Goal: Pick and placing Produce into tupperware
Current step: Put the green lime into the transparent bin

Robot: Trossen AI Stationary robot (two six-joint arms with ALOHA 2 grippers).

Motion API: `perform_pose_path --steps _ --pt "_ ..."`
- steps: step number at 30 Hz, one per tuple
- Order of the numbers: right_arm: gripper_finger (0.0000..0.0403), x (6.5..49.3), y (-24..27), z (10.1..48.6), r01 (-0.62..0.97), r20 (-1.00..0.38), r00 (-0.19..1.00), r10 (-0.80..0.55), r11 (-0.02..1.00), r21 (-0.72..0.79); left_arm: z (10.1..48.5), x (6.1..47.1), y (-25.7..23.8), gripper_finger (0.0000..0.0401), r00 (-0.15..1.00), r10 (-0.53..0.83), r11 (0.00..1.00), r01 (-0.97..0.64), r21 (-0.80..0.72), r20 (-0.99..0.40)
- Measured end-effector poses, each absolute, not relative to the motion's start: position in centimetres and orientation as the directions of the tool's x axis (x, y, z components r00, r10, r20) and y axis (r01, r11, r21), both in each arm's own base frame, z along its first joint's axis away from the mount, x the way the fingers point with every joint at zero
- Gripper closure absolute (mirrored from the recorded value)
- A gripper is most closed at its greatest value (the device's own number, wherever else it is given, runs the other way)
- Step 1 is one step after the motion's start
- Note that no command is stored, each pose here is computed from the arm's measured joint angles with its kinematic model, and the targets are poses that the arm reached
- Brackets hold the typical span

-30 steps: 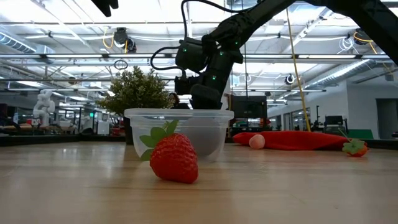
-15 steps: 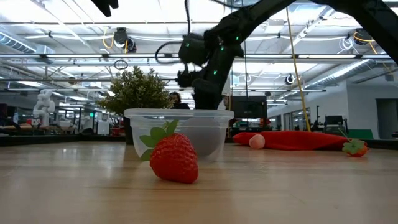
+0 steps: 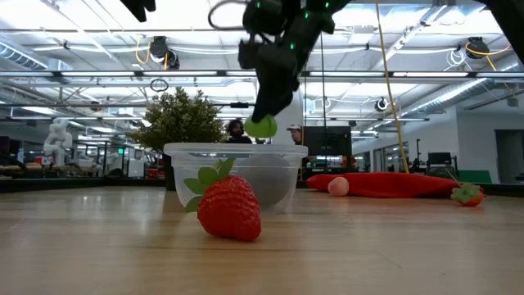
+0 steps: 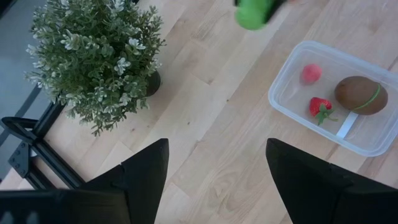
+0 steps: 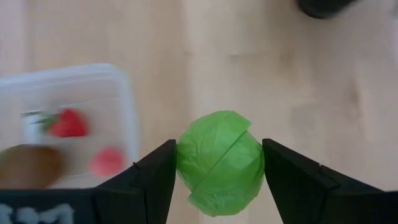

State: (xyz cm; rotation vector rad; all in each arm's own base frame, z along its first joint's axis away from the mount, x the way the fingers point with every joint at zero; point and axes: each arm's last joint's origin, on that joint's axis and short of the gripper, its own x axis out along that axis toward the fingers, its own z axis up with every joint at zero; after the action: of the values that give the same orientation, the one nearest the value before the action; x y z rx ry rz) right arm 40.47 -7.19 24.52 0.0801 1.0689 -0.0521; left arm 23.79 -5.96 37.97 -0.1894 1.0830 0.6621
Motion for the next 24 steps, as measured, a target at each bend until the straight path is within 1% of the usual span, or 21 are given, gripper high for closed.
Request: perform_pose_path --steps 7,12,17,24 --pt "0.0191 40.9 -0.9 25.2 -0.019 -0.858 0.494 0.139 0.989 0.149 38.0 23.8 -5.9 0.0128 0.301 0.416 0.805 -0.562 0.193 -0.858" --pt "0.0191 41.0 2.5 25.2 -0.058 -0.85 0.494 0.182 0.983 0.176 38.0 23.8 -5.9 0.0128 0.301 0.417 0.807 -0.558 0.196 -0.858" --pt "0.019 41.4 3.7 24.9 -0.05 -0.815 0.544 0.199 0.977 0.205 38.0 23.8 -5.9 0.0127 0.301 0.417 0.807 -0.558 0.196 -0.858" --pt "0.019 40.8 2.9 21.6 0.014 -0.824 0.532 0.193 0.972 0.236 38.0 23.8 -5.9 0.0128 0.301 0.416 0.807 -0.557 0.196 -0.858"
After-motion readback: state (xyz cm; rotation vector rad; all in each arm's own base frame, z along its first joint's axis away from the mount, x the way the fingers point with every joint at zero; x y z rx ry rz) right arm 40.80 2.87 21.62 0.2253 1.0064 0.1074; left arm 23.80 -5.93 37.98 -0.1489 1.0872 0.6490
